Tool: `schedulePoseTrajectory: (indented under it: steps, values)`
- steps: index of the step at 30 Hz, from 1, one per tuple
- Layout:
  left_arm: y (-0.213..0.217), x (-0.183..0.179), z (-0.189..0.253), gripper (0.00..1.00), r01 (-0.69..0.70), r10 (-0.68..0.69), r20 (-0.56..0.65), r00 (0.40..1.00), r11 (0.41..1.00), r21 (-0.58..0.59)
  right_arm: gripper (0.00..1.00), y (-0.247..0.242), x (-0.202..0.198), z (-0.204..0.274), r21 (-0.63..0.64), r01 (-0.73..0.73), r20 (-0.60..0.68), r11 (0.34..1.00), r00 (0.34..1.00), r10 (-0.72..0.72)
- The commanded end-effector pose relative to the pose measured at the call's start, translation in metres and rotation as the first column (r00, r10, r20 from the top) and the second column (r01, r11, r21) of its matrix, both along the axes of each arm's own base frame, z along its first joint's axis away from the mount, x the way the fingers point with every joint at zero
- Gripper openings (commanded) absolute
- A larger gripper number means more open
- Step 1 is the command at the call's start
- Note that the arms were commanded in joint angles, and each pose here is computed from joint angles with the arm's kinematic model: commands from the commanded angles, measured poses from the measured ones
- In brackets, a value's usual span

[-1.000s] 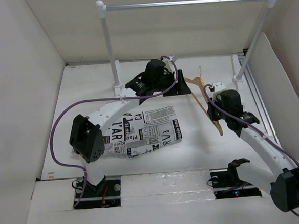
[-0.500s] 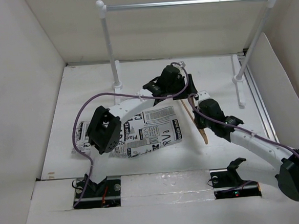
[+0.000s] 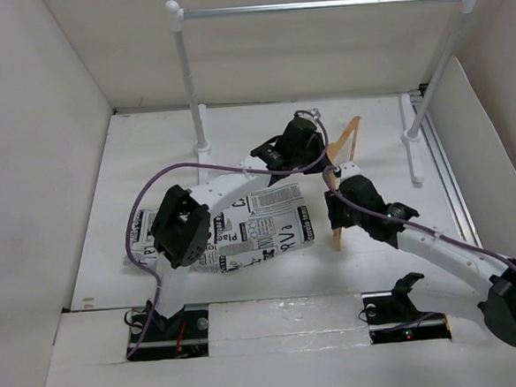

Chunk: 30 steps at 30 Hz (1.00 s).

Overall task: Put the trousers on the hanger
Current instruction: Place trousers on hanger

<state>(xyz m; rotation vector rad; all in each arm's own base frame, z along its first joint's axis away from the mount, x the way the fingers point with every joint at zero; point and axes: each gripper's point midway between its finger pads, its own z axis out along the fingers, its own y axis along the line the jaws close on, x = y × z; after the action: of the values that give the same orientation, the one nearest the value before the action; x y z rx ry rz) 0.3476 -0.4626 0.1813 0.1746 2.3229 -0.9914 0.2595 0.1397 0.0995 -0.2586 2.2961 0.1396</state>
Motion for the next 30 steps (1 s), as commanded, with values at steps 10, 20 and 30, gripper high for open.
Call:
schedulePoseTrajectory:
  steps: [10,20,30]
  values:
    - [0.037,-0.016,0.010,0.00,-0.028,0.030,0.029,0.999,0.998,-0.053,0.73,0.011,-0.015,0.058,0.197,-0.204,0.039,0.959,0.979,0.200]
    - [0.070,-0.049,-0.024,0.00,-0.112,0.097,-0.103,0.990,0.982,-0.153,0.00,0.059,0.020,0.030,0.423,-0.318,0.051,0.848,0.943,0.328]
    - [0.103,-0.047,-0.055,0.00,-0.214,0.208,-0.084,0.974,0.975,-0.062,0.44,0.105,0.044,-0.028,0.480,-0.271,-0.057,0.835,0.940,0.338]
